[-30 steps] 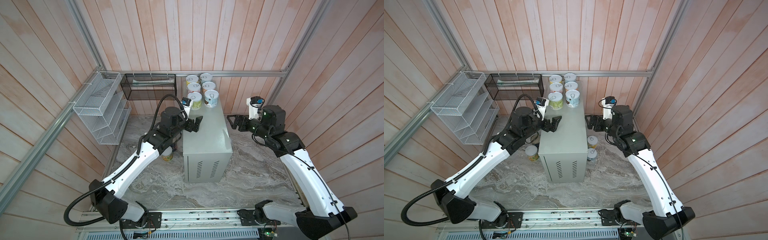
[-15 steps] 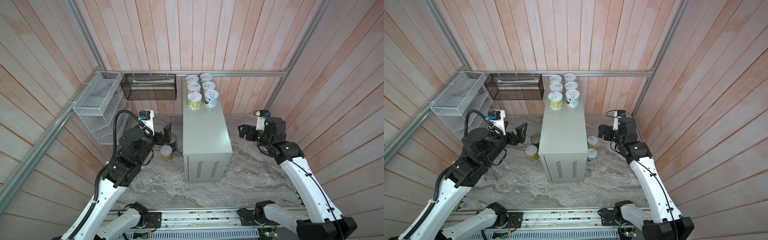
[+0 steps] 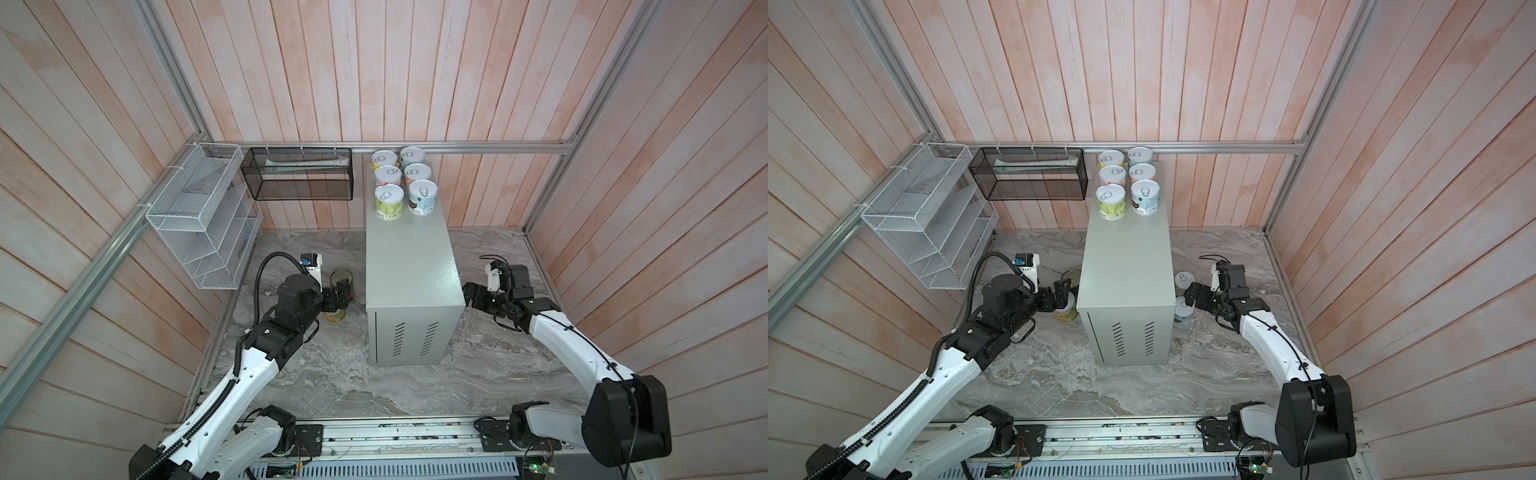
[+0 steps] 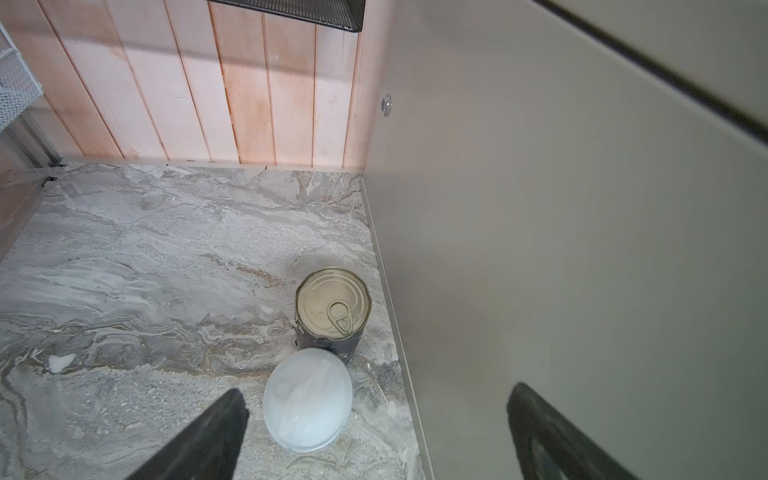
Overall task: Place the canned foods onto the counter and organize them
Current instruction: 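Lower the left gripper by the dark blue can while the right descends, then close the right gripper around the pale blue floor can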
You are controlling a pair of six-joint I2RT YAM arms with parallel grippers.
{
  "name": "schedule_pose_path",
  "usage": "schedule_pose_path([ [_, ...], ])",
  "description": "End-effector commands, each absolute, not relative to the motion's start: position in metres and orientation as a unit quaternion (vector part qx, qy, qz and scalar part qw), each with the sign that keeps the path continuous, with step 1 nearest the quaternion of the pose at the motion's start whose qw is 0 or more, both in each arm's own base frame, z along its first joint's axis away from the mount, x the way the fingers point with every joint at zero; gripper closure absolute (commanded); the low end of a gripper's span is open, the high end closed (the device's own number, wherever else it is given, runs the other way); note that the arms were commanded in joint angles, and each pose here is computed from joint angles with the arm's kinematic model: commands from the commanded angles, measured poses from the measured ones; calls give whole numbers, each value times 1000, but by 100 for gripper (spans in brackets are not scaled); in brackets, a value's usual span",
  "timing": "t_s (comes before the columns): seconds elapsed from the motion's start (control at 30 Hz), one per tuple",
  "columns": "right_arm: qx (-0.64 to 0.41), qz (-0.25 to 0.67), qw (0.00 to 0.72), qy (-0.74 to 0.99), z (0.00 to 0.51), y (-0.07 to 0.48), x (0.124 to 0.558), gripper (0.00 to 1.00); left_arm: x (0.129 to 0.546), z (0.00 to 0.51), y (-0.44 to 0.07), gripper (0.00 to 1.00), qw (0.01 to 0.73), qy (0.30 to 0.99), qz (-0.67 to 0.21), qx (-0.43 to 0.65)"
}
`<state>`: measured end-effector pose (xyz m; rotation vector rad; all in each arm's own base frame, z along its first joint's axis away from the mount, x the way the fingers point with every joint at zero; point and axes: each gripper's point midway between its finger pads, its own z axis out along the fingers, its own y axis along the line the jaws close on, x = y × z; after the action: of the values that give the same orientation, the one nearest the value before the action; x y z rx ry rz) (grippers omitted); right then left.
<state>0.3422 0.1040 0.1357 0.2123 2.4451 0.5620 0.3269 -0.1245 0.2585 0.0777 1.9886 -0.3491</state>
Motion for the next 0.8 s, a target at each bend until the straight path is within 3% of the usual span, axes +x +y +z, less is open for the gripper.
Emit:
schedule_pose_path([
  [0.0, 70, 246, 310, 916, 135, 122, 352, 3, 335, 263, -132, 0, 545, 820, -171, 28],
  [0.47, 44, 208, 232, 949, 79, 147, 356, 7, 337, 250, -133, 0, 537, 823, -182, 21],
  [0.77, 66, 112, 199, 971, 40, 121, 354, 12, 340, 248, -132, 0, 536, 825, -181, 20],
])
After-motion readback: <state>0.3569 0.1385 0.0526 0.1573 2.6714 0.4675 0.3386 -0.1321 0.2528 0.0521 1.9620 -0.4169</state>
